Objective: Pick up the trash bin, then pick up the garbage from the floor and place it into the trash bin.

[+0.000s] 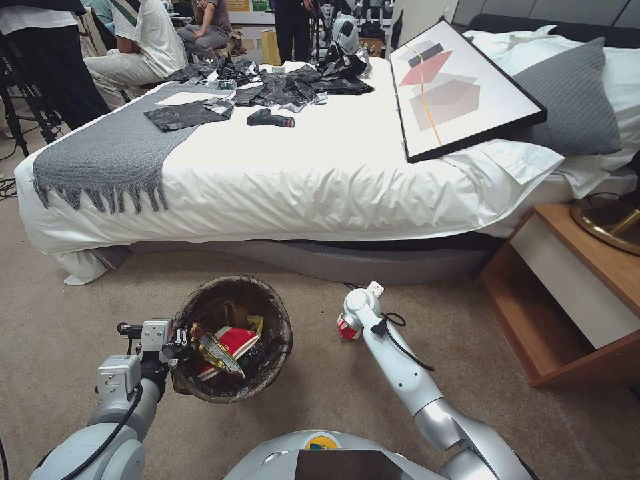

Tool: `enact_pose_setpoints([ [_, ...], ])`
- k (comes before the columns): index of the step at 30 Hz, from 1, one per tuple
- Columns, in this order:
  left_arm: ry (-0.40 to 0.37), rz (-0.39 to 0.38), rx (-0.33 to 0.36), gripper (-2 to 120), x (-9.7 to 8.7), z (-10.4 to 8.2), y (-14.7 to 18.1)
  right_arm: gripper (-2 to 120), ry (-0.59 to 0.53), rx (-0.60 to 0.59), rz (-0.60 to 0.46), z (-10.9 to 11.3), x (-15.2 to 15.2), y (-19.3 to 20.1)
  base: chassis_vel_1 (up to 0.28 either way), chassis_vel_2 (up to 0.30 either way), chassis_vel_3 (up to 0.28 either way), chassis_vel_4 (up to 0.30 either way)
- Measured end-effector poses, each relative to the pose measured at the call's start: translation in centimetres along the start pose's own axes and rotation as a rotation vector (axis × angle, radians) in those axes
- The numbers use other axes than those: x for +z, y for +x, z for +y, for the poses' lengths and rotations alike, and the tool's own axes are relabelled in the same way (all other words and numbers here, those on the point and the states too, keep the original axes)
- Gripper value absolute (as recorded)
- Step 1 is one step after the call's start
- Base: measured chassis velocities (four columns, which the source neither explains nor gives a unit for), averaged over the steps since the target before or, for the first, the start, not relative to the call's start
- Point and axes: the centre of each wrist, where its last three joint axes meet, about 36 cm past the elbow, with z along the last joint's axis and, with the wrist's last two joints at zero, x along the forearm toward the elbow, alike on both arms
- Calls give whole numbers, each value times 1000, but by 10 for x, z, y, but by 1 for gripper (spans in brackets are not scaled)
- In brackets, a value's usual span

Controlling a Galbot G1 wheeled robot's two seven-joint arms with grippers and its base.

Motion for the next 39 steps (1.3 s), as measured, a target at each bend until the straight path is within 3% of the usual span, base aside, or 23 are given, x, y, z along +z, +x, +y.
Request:
enact_pose_setpoints([
  [8, 2, 2, 4, 3, 0, -1, 0, 0, 37, -14, -75, -17, 1, 6, 0, 0, 0, 0],
  [20, -4, 6, 12, 3, 1, -1, 0, 0, 156, -210, -268, -61, -15, 90, 0, 0, 0, 0],
  [28, -6, 11, 19, 3, 0, -1, 0, 0, 251, -417, -366, -108, -42, 174, 0, 0, 0, 0],
  [31, -6, 12, 22, 3, 0, 0, 0, 0, 338, -553, -449, -130, -58, 222, 0, 0, 0, 0],
  [39, -6, 21, 25, 3, 0, 0, 0, 0, 472, -818, -552, -141, -72, 298, 0, 0, 0, 0],
])
